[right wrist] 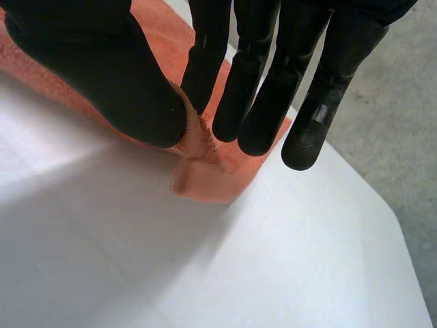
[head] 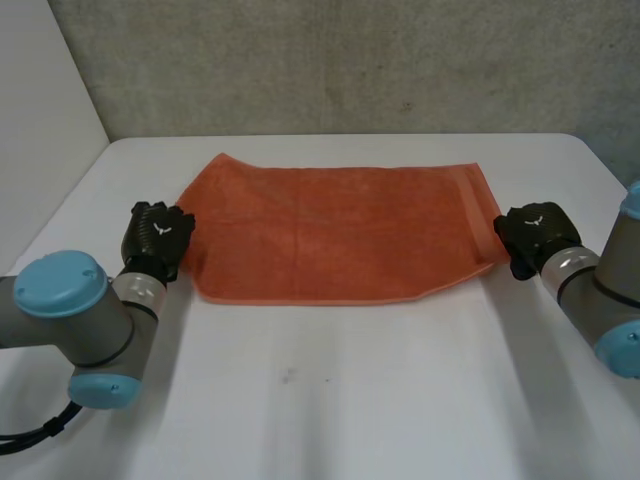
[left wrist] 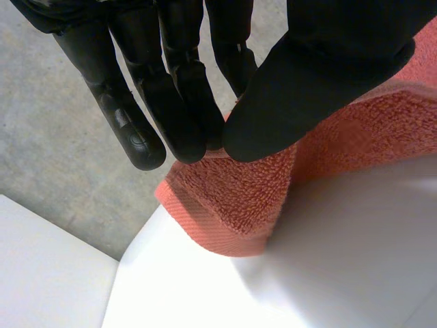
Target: Fold the laundry
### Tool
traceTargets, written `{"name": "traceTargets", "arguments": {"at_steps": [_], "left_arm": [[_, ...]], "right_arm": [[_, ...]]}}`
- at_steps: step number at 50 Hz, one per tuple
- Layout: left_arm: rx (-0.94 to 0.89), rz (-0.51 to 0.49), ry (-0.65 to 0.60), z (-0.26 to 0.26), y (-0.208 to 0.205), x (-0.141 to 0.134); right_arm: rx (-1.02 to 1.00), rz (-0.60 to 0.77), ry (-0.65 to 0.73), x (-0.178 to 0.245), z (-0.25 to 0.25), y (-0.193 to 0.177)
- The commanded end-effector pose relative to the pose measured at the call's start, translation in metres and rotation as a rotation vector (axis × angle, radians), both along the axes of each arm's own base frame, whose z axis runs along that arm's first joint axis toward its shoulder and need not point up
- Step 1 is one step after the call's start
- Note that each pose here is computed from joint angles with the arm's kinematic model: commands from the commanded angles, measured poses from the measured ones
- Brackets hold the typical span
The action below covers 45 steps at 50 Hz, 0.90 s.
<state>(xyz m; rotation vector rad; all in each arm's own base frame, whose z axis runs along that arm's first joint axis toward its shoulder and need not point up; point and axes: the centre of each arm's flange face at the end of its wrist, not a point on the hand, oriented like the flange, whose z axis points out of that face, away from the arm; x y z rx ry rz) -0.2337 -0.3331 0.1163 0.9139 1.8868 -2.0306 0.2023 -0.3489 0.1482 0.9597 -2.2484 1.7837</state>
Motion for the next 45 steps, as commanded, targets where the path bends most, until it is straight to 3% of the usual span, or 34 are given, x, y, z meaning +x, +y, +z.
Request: {"name": "traceTargets", "arguments": {"at_steps": [1,8,15,24,31,38,43,45], "left_arm": [[-0.05,0.008,0.005,0.04,0.015,0.007],[-0.019,0.009,-0.007,0.086,0.044,0.016],[0.018,0.013,-0.024,0.154,0.095,0.032],[0.084,0.016,-0.056,0.157,0.106,0.037],[0.279,-0.006,-0.178,0.089,0.075,0.028],[0.279,-0.01,-0.21,0.059,0.027,0.016],[0.033,0.014,-0.148,0.103,-0.024,0.003],[-0.243,0.028,-0.06,0.163,-0.048,-0.005]], "right_arm": [[0.009,-0.014,0.002,-0.012,0.042,0.014],[-0.014,0.021,0.078,-0.022,0.097,0.039],[0.024,0.025,0.276,-0.05,0.158,0.081],[0.075,0.072,0.341,-0.049,0.156,0.088],[0.281,0.092,0.341,-0.048,0.089,0.058],[0.238,0.032,0.38,-0.045,0.063,0.018],[-0.001,-0.011,0.343,-0.017,0.093,-0.02],[-0.263,-0.063,0.214,-0.002,0.151,-0.043]]}}
